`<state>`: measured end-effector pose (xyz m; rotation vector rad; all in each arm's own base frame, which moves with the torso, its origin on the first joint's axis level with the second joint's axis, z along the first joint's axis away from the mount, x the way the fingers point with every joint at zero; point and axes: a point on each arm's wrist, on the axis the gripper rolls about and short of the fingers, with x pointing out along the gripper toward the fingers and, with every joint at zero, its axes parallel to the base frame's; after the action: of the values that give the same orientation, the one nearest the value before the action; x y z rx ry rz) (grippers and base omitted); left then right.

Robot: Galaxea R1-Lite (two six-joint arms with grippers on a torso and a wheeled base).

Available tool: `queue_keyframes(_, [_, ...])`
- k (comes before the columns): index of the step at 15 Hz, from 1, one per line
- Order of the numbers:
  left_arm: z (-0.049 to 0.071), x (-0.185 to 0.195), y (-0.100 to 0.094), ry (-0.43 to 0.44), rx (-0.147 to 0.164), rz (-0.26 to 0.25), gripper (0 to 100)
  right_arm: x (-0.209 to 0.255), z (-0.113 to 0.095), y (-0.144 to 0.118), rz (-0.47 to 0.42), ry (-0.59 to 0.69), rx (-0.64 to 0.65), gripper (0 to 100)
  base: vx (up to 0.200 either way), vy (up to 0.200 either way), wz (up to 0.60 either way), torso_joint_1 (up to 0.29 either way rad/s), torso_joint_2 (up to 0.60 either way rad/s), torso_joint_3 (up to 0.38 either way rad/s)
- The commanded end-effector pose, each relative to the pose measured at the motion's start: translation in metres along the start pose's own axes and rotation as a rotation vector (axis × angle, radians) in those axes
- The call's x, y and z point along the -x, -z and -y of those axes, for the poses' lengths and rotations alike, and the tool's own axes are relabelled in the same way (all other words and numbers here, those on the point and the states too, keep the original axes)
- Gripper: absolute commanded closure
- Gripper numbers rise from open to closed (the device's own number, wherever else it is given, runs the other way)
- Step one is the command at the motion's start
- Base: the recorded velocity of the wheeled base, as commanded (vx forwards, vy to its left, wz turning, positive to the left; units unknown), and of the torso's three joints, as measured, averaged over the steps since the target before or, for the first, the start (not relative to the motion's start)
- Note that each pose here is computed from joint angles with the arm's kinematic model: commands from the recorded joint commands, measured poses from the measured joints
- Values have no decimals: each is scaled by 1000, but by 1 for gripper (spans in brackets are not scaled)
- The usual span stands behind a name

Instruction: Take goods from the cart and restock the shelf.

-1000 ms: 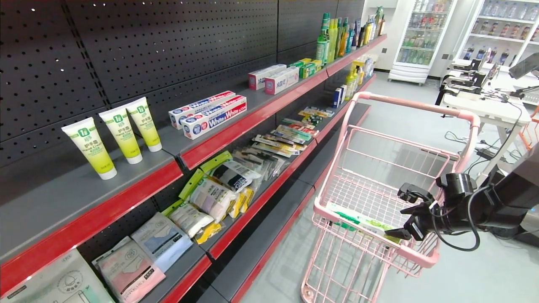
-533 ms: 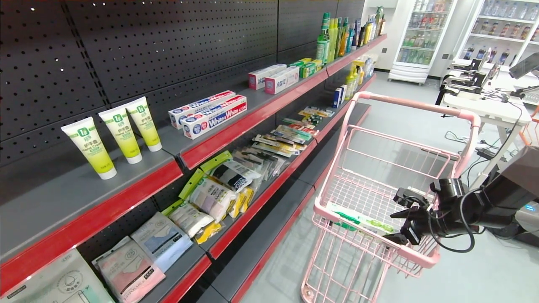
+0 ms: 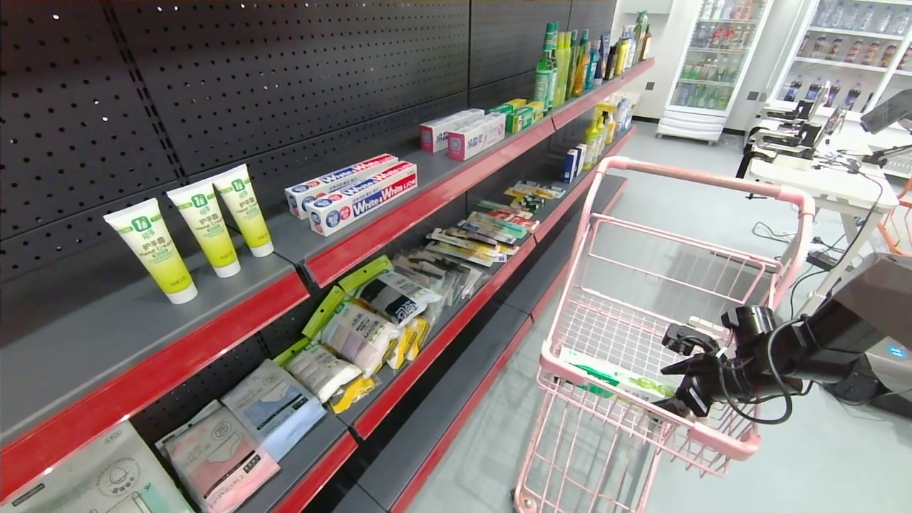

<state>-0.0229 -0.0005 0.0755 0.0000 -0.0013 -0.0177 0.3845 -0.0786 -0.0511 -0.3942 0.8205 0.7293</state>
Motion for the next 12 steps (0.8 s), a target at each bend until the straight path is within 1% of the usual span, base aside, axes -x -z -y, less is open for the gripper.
queue_keyframes(1, [0, 0, 0, -1, 2, -1, 0, -11, 4, 1, -13, -3, 5, 0, 0, 0, 0, 0, 0, 0])
queue_keyframes(5, [0, 0, 0, -1, 2, -1, 0, -14, 7, -5, -11, 8, 24, 0, 0, 0, 0, 0, 0, 0])
queue_keyframes(12, [0, 0, 0, -1, 0, -1, 0, -18, 4, -9, -17, 1, 36, 0, 0, 0, 0, 0, 0, 0])
